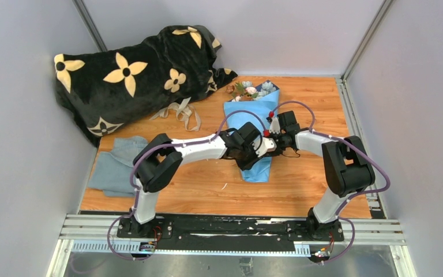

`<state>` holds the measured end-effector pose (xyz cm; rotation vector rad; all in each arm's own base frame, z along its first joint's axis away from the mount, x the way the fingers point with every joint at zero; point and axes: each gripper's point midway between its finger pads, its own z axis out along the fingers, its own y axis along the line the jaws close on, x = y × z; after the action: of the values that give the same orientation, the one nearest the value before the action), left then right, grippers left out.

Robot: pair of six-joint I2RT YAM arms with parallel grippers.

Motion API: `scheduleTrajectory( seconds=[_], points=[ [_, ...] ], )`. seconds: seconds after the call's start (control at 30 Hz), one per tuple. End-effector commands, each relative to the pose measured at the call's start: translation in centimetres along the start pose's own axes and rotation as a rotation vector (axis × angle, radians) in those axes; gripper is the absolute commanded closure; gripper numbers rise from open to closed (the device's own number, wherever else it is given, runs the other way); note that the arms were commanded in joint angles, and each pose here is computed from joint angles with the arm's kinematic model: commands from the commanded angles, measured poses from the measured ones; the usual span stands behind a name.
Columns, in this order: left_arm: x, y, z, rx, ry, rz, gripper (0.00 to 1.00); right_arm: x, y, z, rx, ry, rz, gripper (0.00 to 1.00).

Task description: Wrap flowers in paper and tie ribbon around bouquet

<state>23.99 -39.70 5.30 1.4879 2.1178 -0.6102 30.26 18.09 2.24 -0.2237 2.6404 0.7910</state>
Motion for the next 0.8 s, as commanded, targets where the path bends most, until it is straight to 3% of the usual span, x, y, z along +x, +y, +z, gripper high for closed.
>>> scheduleTrajectory(
  seconds=[0.0, 0.3, 0.57, 0.7, 0.77],
  points=[
    [5.2, 1.1, 1.3, -0.007, 0.153, -0.018, 0.81, 2.6, -0.9, -0.1, 0.059, 0.066, 0.009, 1.0],
    [9.9, -3.8, -0.6, 0.174, 0.263, 0.084, 0.79, 2.6, -0.9, 0.1, 0.053, 0.064, 0.014, 1.0],
    [3.4, -5.8, -6.3, 0.235, 0.16, 0.256, 0.74, 1.7, 0.0, -0.2, 0.044, 0.064, -0.005, 1.0],
    [-1.2, 1.5, -9.2, 0.103, 0.01, 0.088, 0.7, 1.8, 0.0, -0.2, 0.051, 0.064, -0.003, 1.0],
    [-1.7, 8.2, -10.5, -0.054, -0.05, -0.049, 0.59, 1.9, 0.0, -0.1, 0.056, 0.068, -0.007, 1.0]
  ],
)
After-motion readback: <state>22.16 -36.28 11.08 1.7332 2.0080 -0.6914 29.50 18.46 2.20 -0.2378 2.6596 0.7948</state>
